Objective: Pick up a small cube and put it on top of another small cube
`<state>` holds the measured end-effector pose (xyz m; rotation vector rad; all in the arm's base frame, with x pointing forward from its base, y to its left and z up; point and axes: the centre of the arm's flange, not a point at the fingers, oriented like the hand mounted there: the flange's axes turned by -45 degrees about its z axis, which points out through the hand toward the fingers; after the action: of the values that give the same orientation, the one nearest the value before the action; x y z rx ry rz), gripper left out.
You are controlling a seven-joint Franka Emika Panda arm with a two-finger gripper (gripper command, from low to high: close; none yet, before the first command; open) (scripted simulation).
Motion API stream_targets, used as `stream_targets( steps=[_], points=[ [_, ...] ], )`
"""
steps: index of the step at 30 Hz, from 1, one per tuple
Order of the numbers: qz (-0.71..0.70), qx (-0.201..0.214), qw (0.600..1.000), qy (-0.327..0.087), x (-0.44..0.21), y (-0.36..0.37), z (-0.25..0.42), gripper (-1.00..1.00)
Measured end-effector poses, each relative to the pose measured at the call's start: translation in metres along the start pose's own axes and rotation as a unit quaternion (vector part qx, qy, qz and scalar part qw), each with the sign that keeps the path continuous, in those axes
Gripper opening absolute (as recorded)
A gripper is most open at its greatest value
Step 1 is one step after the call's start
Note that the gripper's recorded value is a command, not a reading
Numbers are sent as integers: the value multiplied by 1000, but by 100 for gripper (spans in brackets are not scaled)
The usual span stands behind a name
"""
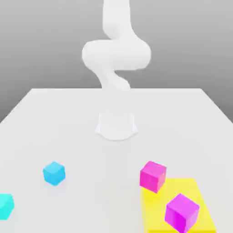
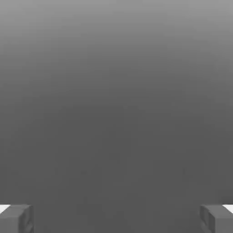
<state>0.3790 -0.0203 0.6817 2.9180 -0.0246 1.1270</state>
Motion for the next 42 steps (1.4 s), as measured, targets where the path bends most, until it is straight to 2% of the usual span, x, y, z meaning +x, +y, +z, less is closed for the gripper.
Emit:
stream_targets(
  steps=[7, 14, 20, 28, 33, 34, 42],
  points=[
    [-3, -20, 996, -90, -11, 66, 122, 0],
    [2, -29, 984, -177, -59, 141, 231, 0],
    [18, -32, 968, -250, -133, 215, 308, 0],
    [26, -13, 939, -342, -259, 280, 389, 0],
    [29, -8, 933, -360, -320, 292, 438, 0],
    [30, -8, 932, -360, -328, 292, 445, -100],
    [30, -8, 932, -361, -322, 292, 439, -100]
  ],
)
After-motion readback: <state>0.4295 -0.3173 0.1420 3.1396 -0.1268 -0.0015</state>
